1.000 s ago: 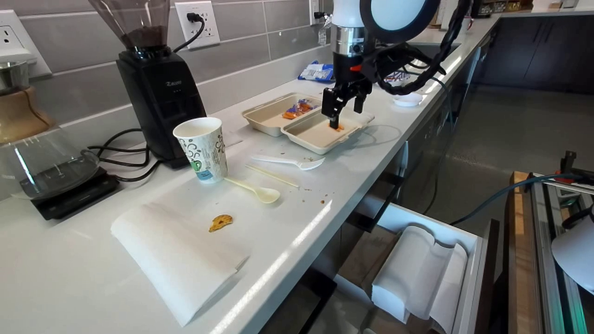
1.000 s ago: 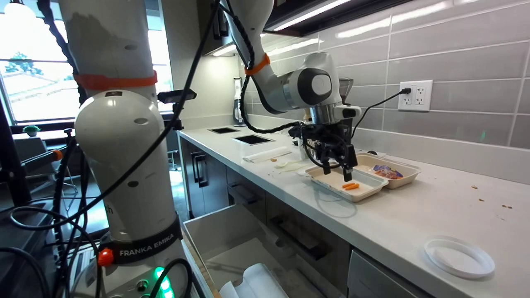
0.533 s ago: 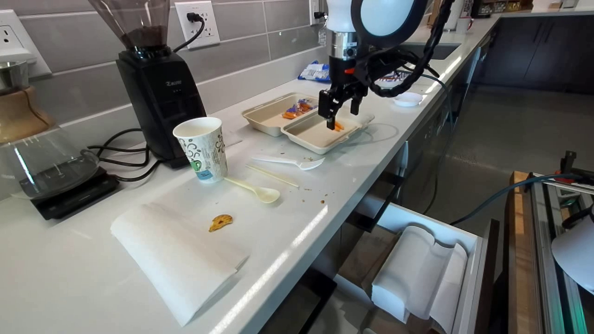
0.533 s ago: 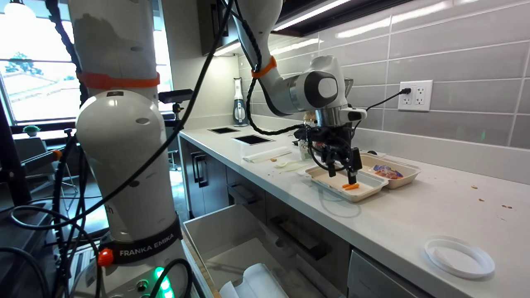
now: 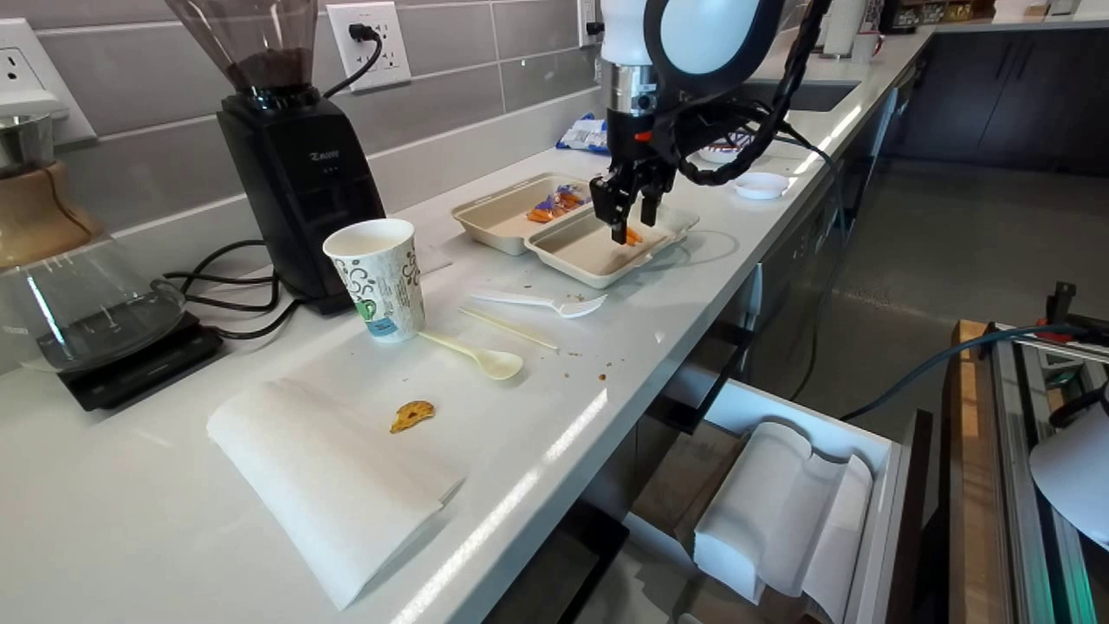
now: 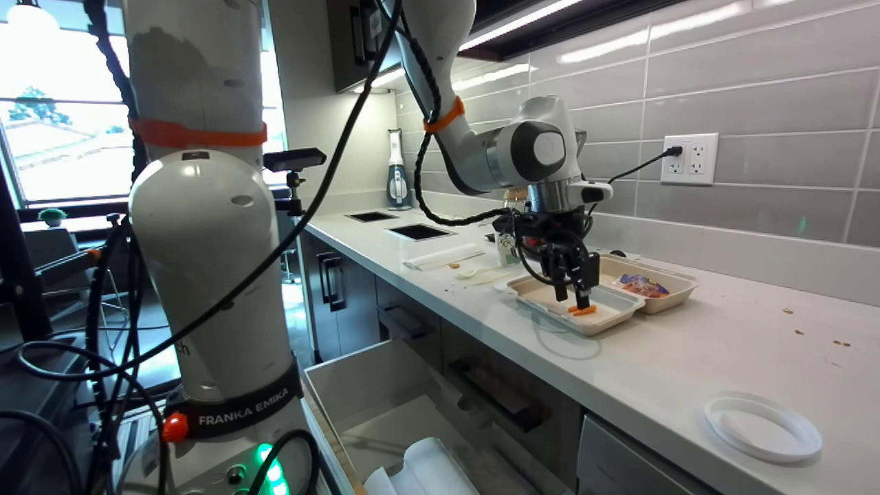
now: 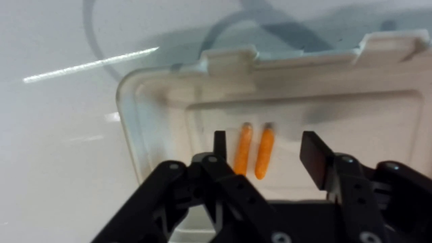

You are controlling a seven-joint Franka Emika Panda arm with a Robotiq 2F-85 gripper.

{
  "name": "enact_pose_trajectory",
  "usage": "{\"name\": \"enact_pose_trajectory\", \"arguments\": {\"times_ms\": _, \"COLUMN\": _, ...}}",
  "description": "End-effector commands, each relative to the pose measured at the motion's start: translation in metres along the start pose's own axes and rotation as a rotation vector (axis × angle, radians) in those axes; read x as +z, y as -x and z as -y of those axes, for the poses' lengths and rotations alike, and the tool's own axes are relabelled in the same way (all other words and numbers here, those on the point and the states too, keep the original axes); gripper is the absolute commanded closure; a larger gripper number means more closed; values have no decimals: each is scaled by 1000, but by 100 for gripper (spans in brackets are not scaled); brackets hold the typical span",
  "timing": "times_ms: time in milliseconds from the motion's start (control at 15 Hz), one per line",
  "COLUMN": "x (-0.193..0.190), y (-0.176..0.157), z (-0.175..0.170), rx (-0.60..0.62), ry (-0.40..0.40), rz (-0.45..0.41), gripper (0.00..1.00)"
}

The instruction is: Put the orange objects in the plastic

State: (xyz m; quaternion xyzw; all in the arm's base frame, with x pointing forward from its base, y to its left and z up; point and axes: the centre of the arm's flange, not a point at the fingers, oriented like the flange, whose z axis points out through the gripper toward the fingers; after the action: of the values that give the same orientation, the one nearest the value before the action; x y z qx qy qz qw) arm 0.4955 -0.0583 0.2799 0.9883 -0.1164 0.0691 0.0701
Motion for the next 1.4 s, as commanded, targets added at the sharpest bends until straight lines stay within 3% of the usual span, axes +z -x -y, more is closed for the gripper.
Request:
{"name": "enact_pose_trajectory", "arguments": {"times_ms": 0, "x": 8, "y": -3, "z": 0, "rx": 21, "ry": 12, "rz": -12, "gripper": 52}}
{"name": "enact_pose_trajectory", "arguments": {"times_ms": 267, "x": 9, "y": -4, "z": -5, "rx": 41, "ry": 16, "rz": -14, "gripper": 41}}
{"name": "enact_pose_trajectory", "arguments": {"times_ms": 867, "x": 12, "y": -2, "z": -11, "rx": 75, "ry": 16, "rz": -13, "gripper": 58}}
{"name": "enact_pose_trajectory", "arguments": {"times_ms": 1333, "x": 11, "y": -5, "z": -12, "rx": 78, "ry": 13, "rz": -16, "gripper": 56}}
